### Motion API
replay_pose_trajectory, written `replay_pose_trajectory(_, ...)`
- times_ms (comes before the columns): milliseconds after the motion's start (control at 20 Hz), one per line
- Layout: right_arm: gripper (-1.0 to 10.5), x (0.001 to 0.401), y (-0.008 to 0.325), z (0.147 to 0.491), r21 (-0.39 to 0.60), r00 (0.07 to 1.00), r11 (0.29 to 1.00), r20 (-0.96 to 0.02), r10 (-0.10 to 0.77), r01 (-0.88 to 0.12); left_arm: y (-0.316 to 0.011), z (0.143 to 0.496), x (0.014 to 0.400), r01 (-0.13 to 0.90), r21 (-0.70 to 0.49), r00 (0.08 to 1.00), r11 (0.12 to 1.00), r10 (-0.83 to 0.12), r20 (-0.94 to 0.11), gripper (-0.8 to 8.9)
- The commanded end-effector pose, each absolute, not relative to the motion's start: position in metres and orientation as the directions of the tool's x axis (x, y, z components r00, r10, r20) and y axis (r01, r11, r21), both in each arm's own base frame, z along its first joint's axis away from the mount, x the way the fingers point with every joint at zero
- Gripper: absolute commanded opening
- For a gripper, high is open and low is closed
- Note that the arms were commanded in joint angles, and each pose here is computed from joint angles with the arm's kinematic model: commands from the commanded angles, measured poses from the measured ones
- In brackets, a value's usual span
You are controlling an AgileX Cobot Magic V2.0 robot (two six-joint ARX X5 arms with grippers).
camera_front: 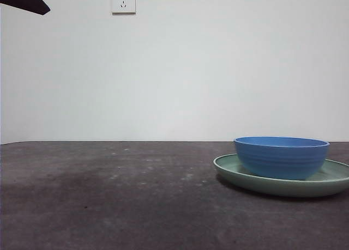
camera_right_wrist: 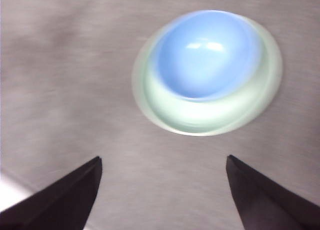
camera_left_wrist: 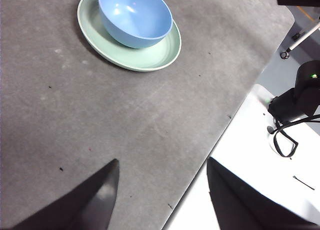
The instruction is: Pick up the blue bowl, put it on the green plate, put it on desk
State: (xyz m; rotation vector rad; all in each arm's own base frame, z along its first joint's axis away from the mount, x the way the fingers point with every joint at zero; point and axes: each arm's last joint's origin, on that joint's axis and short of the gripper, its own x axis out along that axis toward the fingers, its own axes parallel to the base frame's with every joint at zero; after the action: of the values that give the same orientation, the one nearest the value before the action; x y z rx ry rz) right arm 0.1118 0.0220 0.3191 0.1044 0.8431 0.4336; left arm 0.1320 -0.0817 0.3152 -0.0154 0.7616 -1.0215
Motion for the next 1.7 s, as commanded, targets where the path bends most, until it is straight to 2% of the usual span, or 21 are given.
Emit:
replay_pose_trajectory(50, 4.0, 0.118, 0.019, 0.324, 0.212, 0.639, 0.953, -0.707, 0.304, -0.218, -0.083, 0.319, 0.132, 0.775, -0.341, 0.291, 0.532, -0.78, -0.554, 2.8)
replay_pose_trajectory(200, 4.0, 0.128, 0.018, 0.322, 0.2, 0.65, 0.965, -0.713, 0.262, -0.17, -0.083, 0.319, 0.132, 0.776, -0.341, 0.291, 0.531, -0.78, -0.554, 2.8)
replay_pose_trajectory(400, 4.0, 0.148, 0.014, 0.313, 0.218, 0.655, 0.967, -0.714, 0.248, -0.13, -0.083, 0.319, 0.132, 0.775, -0.341, 0.291, 0.531, -0.78, -0.555, 2.8)
replay_pose_trajectory(900, 4.0, 0.214, -0.002, 0.267, 0.315, 0.581, 0.947, -0.76, 0.292, -0.065, -0.083, 0.319, 0.132, 0.775, -0.341, 0.29, 0.531, -0.78, -0.555, 2.8)
replay_pose_trajectory(1100, 3.5, 0.235, -0.006, 0.248, 0.33, 0.546, 0.943, -0.782, 0.3, -0.045, -0.083, 0.319, 0.132, 0.775, -0.341, 0.29, 0.531, -0.78, -0.555, 2.8)
replay_pose_trajectory(1400, 3.4, 0.261, -0.008, 0.216, 0.339, 0.482, 0.941, -0.821, 0.305, -0.019, -0.083, 0.319, 0.132, 0.775, -0.341, 0.29, 0.532, -0.78, -0.555, 2.8)
replay_pose_trajectory(1500, 3.0, 0.269, -0.008, 0.204, 0.339, 0.458, 0.941, -0.834, 0.307, -0.013, -0.083, 0.319, 0.132, 0.775, -0.341, 0.29, 0.532, -0.78, -0.555, 2.8)
replay_pose_trajectory(1700, 2.6, 0.282, -0.008, 0.181, 0.376, 0.415, 0.927, -0.841, 0.347, -0.013, -0.083, 0.319, 0.132, 0.775, -0.341, 0.29, 0.532, -0.78, -0.555, 2.8)
